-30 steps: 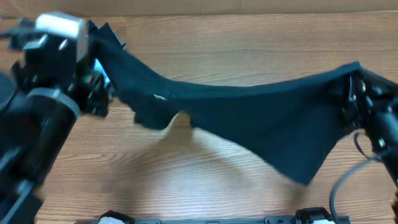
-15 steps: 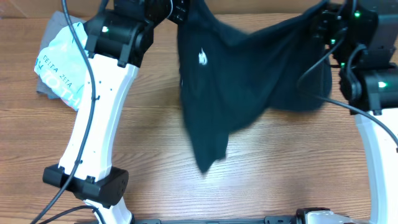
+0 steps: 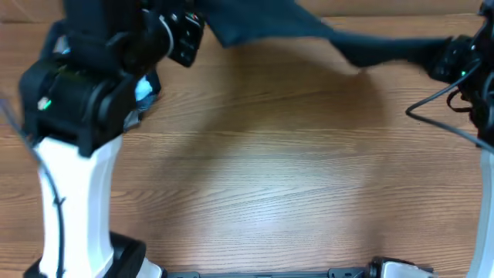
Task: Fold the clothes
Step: 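Lower the held black T-shirt flat onto the table with both grippers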
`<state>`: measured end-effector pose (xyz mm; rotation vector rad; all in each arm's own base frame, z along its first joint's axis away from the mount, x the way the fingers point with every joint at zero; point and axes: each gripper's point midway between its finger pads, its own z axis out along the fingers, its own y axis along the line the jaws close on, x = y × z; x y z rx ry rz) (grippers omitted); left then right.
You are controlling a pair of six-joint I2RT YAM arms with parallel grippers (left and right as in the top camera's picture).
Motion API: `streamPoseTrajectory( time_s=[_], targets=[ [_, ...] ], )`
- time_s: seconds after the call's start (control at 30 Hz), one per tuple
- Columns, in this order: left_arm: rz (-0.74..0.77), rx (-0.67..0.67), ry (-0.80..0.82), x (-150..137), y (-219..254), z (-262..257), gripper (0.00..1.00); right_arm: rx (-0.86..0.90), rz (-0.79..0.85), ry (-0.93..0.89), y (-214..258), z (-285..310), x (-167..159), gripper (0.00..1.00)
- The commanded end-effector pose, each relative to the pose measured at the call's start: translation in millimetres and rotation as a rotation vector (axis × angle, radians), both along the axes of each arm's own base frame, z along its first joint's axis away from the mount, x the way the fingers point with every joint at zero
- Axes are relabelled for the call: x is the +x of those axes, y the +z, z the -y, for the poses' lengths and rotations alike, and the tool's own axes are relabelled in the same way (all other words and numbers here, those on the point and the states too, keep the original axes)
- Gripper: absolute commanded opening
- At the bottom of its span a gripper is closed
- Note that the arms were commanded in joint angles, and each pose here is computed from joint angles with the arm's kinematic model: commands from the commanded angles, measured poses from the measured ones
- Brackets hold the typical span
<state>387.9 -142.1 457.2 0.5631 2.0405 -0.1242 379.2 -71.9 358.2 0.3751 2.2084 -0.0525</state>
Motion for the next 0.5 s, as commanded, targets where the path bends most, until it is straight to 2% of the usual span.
streamPoseTrajectory(
  time_s=[0.0, 0.13, 0.33, 0.37, 0.47],
  targets=[
    [-0.271, 0.037, 0.047, 26, -88, 9, 0.04, 0.042, -0.128, 0.017, -43, 6, 12, 0.08],
    [-0.536, 0.102, 0.089, 19, -160, 7, 0.04, 0.149, -0.344, 0.118, -108, -14, 6, 0.06],
    [-0.807, 0.142, 0.066, -6, -214, 11, 0.04, 0.244, -0.552, 0.177, -164, -38, -20, 0.07],
    [-0.829, 0.146, 0.073, -10, -217, 10, 0.04, 0.264, -0.565, 0.176, -169, -40, -23, 0.08],
    [-0.842, 0.140, 0.087, -12, -218, 9, 0.04, 0.361, -0.581, 0.206, -187, -56, -25, 0.21]
  ],
)
